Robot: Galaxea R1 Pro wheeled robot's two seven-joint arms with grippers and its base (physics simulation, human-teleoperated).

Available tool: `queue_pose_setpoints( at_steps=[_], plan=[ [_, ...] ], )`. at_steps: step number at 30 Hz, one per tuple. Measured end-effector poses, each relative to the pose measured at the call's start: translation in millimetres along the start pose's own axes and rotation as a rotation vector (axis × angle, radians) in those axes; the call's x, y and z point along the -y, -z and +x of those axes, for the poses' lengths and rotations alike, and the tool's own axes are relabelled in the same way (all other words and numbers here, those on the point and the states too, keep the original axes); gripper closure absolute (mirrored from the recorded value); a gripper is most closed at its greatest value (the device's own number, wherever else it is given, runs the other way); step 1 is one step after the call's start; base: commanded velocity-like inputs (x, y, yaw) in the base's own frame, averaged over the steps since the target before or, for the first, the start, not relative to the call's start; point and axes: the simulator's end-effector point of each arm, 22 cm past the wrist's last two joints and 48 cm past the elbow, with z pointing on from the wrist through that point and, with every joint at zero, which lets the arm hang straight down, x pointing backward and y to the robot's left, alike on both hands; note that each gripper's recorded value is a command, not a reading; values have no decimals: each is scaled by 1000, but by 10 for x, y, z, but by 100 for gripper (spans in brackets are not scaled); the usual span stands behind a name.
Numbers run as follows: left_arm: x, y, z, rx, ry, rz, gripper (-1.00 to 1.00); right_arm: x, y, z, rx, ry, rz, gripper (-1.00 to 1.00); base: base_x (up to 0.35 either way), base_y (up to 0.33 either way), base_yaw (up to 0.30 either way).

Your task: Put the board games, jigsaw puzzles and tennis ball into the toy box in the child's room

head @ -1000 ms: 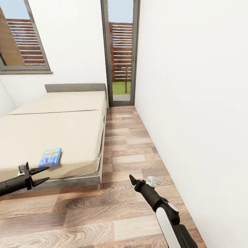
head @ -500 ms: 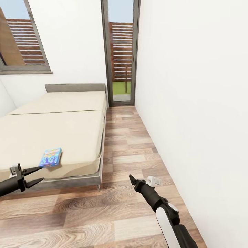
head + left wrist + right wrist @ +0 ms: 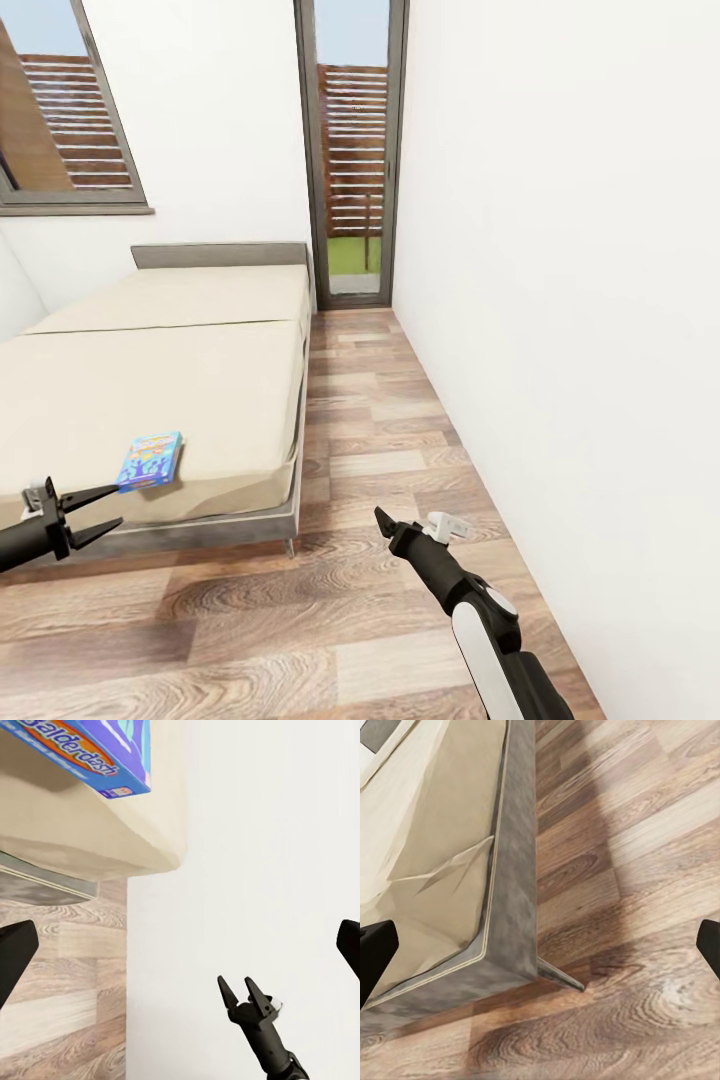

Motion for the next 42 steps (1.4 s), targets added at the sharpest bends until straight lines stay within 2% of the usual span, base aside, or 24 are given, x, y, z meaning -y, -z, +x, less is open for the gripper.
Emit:
queue_pose_setpoints(
  at_steps=[42],
  plan=[
    [-19,1,9,2,7,-1,-100,8,2,-3,0,-1,0,-100,53,34,0]
  ],
)
